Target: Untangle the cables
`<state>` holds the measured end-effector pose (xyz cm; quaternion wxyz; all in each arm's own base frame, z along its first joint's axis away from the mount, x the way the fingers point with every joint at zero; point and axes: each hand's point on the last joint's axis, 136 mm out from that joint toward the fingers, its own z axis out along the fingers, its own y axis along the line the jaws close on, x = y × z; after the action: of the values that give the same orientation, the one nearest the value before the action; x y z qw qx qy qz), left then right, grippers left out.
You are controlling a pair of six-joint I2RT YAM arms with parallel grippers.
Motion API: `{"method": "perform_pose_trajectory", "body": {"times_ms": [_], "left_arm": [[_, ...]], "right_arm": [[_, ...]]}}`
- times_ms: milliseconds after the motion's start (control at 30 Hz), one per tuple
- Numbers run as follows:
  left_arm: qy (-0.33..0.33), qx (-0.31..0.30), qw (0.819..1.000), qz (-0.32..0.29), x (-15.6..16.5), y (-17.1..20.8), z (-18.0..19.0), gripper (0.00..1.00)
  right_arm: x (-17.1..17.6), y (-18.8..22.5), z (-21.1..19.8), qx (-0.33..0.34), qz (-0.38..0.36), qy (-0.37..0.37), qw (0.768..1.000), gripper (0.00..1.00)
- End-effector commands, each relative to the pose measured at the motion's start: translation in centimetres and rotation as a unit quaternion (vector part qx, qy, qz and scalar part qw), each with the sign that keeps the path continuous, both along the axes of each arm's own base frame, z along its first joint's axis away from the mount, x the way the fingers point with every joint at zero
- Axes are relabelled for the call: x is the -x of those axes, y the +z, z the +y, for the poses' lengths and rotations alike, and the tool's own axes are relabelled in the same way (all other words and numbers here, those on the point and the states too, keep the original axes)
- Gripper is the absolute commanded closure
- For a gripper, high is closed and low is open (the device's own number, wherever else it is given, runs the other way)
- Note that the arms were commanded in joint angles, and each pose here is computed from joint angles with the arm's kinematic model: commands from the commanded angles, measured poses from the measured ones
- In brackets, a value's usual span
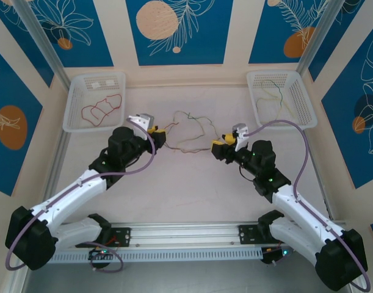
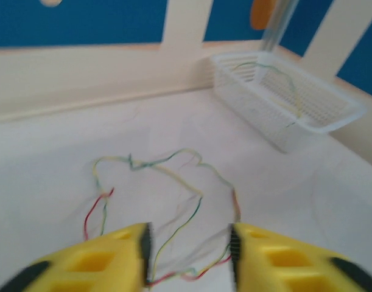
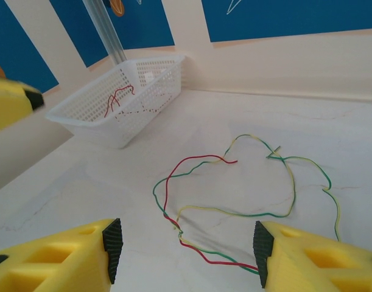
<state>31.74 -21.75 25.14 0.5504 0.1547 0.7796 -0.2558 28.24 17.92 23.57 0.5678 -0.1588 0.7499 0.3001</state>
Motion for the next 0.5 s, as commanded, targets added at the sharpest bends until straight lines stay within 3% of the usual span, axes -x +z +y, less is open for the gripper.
{"method": "perform_pose_trajectory", "body": {"times_ms": [0, 100, 233, 467], "left_arm": [[0.069, 0.009, 0.996, 0.056, -1.6, -3.6, 2.9, 0.53], [0.064, 0.013, 0.99, 0.123, -3.8, -6.8, 2.8, 0.48], [0.019, -0.055, 0.979, 0.194, -6.9, -10.7, 0.5, 0.44], [-0.019, -0.079, 0.967, 0.242, -11.2, -13.8, -2.1, 0.46]], "right_arm": [[0.0, 0.0, -0.1, -0.002, -0.011, -0.004, 1.0, 0.39], [-0.3, -0.2, 0.2, -0.007, -0.002, -0.001, 1.0, 0.39], [-0.3, -0.2, 0.7, -0.007, 0.006, 0.006, 1.0, 0.39], [0.7, 0.7, 0.1, -0.006, -0.005, 0.0, 1.0, 0.39]]}}
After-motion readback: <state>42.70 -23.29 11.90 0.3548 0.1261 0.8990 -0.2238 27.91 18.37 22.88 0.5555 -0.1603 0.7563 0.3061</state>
